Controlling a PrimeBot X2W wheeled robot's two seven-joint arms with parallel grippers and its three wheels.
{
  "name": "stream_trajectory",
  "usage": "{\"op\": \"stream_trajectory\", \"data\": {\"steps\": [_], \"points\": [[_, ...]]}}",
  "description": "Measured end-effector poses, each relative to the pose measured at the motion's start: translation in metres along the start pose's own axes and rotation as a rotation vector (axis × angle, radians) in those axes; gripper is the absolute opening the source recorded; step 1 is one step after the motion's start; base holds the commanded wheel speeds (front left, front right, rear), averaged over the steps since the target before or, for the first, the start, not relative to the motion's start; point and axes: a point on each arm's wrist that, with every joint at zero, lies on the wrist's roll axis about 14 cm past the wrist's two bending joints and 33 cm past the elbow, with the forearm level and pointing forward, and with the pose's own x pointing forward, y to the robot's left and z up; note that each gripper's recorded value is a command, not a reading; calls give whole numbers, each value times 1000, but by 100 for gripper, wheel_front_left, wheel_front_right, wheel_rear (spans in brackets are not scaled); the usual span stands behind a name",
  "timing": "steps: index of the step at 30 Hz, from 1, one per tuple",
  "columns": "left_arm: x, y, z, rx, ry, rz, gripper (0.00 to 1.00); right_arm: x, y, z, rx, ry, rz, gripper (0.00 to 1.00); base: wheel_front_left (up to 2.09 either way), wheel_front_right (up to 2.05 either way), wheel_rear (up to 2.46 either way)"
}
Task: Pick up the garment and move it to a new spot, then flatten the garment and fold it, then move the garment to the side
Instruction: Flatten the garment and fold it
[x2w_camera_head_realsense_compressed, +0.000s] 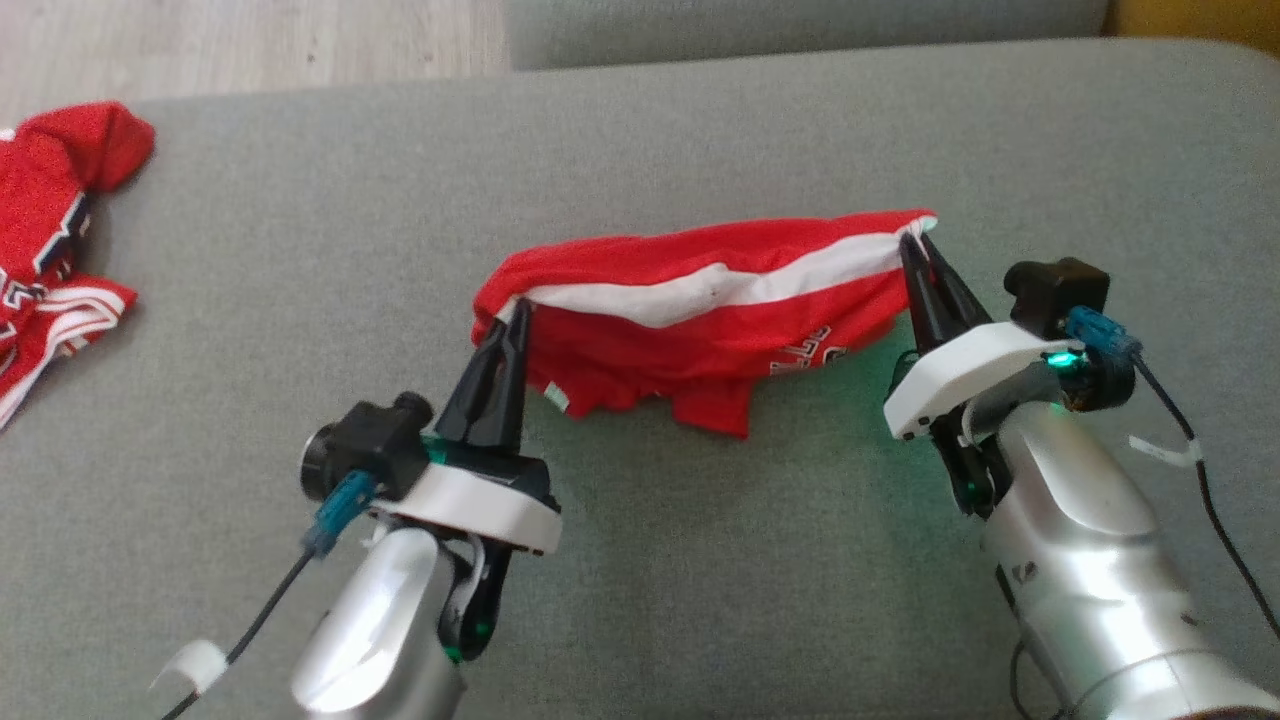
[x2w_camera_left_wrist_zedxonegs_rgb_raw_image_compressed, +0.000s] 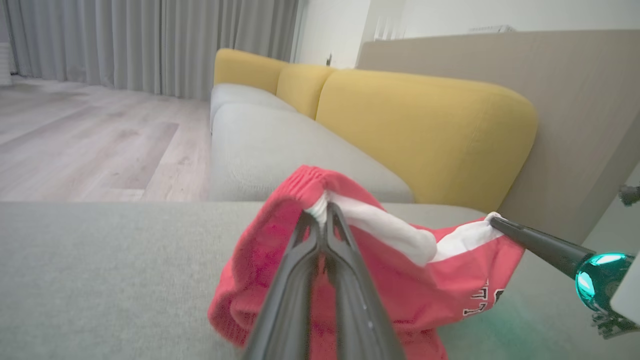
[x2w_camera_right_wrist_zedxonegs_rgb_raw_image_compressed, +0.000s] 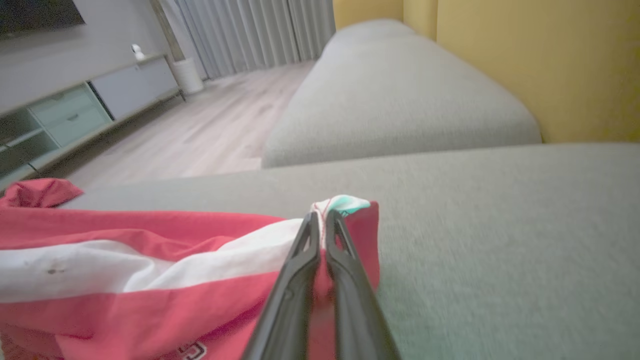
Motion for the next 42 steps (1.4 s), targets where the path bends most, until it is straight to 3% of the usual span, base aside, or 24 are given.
{"op": "stream_trajectory", "data": {"steps": [6,12,19,25,30,37,42], "points": [[-16,-2,50,20,-149,1,0,-20,14,48,-18,-178,33,0,0,0,0],[-47,-17,116,38,-289,-54,0,-67,25,108,-41,-354,41,0,0,0,0],[-77,-37,184,143,-370,-140,0,-129,35,172,-91,-530,39,0,0,0,0],[-83,-45,213,192,-375,-179,0,-161,40,199,-128,-594,31,0,0,0,0],[-62,-36,209,152,-301,-182,0,-148,36,190,-121,-526,26,0,0,0,0],[-13,-3,182,114,-170,-134,0,-93,25,177,-102,-418,25,0,0,0,0],[44,18,205,150,-217,-117,0,-40,16,233,-145,-515,20,0,0,0,0]]}}
